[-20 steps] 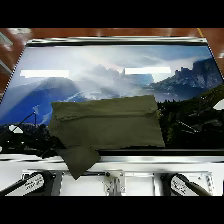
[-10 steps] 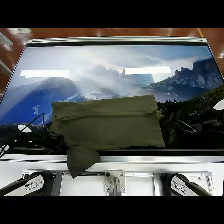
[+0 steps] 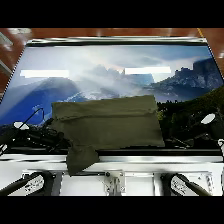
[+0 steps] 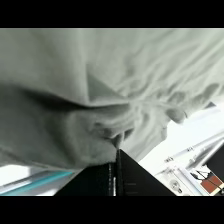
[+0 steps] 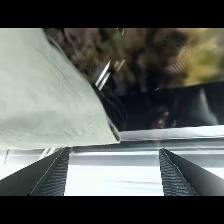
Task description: Fold the shirts.
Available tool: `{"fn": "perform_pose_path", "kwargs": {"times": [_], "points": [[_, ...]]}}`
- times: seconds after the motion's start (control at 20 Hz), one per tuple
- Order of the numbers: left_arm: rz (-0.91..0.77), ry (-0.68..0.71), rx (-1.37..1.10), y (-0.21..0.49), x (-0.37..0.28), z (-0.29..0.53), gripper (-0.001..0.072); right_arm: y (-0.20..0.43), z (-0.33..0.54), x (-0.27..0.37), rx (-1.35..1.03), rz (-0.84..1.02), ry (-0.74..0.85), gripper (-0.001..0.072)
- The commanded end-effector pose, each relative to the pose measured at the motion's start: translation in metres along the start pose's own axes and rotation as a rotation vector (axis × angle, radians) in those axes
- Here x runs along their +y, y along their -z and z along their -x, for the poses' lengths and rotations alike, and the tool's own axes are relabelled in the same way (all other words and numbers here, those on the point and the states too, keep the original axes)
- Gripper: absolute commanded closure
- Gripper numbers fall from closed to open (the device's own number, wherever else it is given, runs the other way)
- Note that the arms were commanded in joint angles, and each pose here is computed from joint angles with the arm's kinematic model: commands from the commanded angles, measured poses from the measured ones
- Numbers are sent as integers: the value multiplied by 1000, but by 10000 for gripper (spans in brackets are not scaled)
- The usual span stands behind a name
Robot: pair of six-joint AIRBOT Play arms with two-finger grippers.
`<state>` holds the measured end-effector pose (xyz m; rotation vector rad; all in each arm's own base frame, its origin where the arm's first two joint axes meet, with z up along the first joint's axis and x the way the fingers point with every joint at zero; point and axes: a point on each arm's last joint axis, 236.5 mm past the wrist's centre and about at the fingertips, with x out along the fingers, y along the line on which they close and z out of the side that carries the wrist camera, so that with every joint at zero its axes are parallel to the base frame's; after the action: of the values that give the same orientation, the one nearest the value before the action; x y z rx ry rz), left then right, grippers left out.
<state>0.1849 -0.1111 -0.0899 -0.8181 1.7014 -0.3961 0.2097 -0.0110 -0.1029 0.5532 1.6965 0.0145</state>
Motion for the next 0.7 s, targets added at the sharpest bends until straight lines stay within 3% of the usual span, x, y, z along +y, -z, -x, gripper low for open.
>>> {"fn": "perform_pose_path", "kwargs": {"times": [0.0, 0.35, 0.4, 0.45, 0.5, 0.65], "points": [[-21, 15, 13, 4, -6, 3, 665, -1, -19, 9, -35, -50, -62, 59], [-52, 16, 13, 4, -7, 4, 665, -5, -43, 39, -81, -91, -95, 74], [-63, 18, 17, 5, -7, 4, 665, -3, -44, 42, -74, -73, -92, 266], [-80, 18, 17, 5, -8, 4, 665, -2, -43, 45, -67, -61, -93, 565], [-94, 15, 8, 2, -10, 7, 666, -3, -40, 50, -68, -59, -107, 656], [-224, -4, -93, -24, -29, 34, 667, -30, -4, 77, -179, 28, -176, 657]]}}
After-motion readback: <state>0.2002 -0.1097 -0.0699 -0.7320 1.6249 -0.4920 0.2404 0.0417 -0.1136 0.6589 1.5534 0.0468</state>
